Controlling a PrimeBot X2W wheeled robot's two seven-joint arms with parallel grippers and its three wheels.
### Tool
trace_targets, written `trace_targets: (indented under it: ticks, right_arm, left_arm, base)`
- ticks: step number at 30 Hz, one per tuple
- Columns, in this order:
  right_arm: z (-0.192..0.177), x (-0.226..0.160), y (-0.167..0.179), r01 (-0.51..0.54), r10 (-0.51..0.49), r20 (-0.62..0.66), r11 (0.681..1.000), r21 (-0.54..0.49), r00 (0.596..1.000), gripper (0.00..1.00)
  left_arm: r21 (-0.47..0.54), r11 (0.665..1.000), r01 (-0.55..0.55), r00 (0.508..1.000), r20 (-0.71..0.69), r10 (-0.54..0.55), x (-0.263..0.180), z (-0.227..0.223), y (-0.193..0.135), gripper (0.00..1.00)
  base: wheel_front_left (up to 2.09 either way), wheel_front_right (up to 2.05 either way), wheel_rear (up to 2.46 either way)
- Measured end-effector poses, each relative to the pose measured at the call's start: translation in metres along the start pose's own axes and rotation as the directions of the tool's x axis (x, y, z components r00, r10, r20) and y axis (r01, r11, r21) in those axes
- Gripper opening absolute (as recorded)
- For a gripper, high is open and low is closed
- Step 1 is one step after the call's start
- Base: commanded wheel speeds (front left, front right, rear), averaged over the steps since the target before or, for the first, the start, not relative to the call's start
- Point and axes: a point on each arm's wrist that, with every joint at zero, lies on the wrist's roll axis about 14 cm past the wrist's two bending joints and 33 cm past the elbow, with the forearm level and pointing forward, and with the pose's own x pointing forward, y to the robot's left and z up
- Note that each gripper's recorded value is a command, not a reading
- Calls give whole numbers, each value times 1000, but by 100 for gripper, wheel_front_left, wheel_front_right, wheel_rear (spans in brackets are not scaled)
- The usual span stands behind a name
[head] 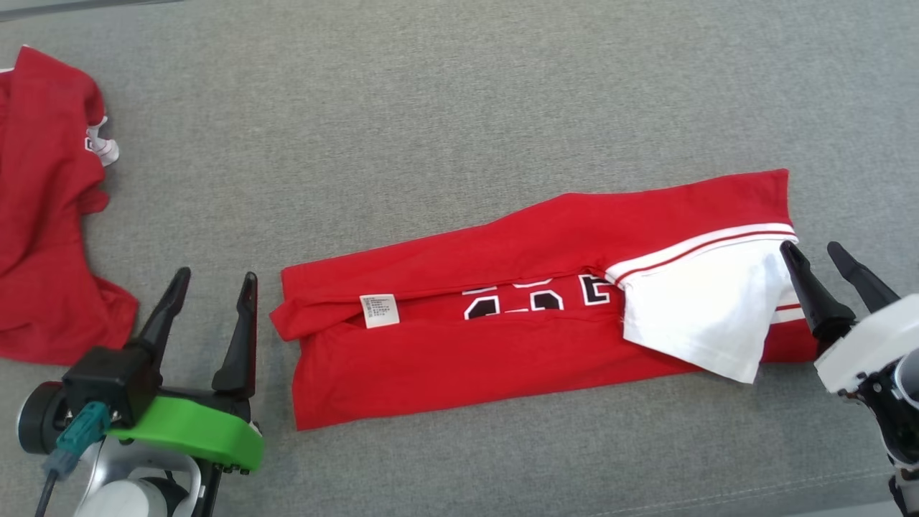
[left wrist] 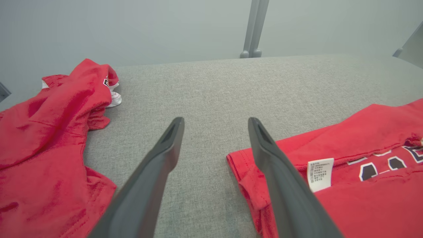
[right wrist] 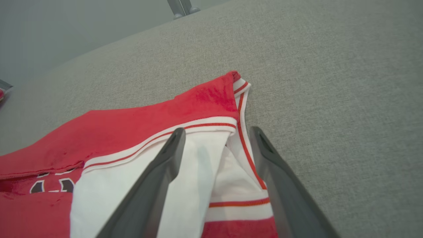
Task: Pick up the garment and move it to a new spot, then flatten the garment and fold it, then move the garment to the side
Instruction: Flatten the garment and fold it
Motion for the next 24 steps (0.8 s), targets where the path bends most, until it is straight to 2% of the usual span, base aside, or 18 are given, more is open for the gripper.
trace_targets:
  ticks: [5, 10, 17, 24]
  right_arm:
    - [-26, 21, -8, 34, -40, -101, 998, -59, 994, 100]
    - [-47, 35, -14, 44, -61, -177, 994, -97, 982, 100]
    - [-60, 47, -8, 21, -38, -232, 997, -73, 972, 100]
    - [-65, 46, -21, 48, -52, -278, 999, -20, 959, 100]
  left_arm:
    - [0, 997, -78, 993, 94, 78, -7, 14, 14, 100]
    - [-25, 990, -139, 983, 115, 141, -16, 17, 30, 100]
    - [-49, 984, -169, 974, 145, 174, -20, 22, 37, 100]
    - [-81, 977, -196, 961, 180, 208, -27, 31, 42, 100]
  base:
    - [0, 0, 0]
    - [0, 0, 0]
    - [0, 0, 0]
    - [0, 0, 0]
